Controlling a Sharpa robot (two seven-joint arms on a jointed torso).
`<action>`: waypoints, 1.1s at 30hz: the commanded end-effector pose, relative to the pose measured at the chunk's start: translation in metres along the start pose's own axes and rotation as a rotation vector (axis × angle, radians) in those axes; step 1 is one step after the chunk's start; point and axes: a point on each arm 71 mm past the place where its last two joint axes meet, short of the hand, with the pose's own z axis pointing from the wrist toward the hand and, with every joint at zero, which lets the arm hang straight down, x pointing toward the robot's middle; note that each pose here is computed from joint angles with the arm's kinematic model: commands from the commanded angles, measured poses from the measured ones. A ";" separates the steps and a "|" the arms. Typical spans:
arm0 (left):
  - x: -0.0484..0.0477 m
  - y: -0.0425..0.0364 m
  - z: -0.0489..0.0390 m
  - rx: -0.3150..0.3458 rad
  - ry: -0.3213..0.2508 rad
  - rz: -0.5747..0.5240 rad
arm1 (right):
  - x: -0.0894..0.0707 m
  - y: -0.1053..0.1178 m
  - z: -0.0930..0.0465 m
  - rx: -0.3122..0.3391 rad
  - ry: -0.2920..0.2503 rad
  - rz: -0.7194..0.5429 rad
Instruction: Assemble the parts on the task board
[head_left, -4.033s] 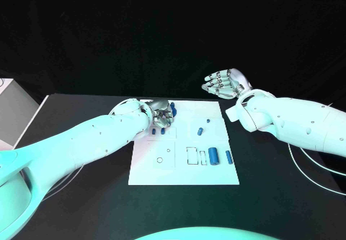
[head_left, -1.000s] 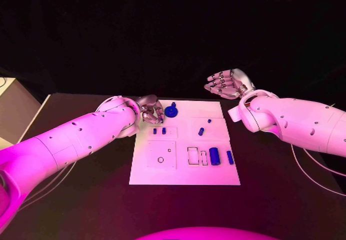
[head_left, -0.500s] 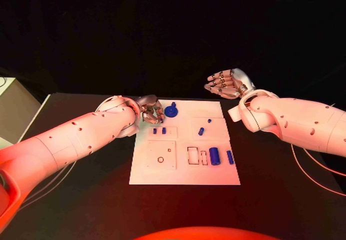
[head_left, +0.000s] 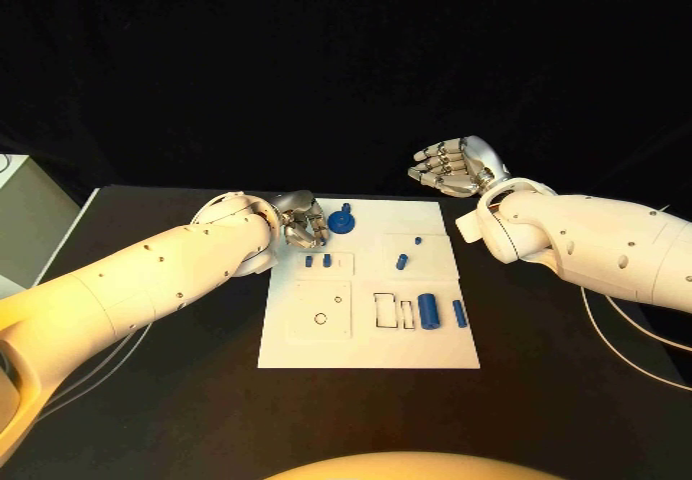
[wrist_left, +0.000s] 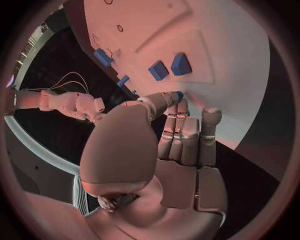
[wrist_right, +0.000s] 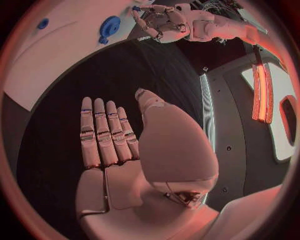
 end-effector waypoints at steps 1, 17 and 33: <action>0.0065 -0.0016 0.0006 0.011 0.021 0.003 | 0.001 0.001 0.000 -0.015 0.009 -0.002; 0.0039 0.0005 -0.0008 0.013 -0.016 -0.005 | 0.000 0.000 -0.001 -0.012 0.009 -0.002; 0.0035 0.0025 -0.0026 0.014 -0.035 -0.017 | -0.001 -0.002 -0.001 -0.009 0.010 -0.004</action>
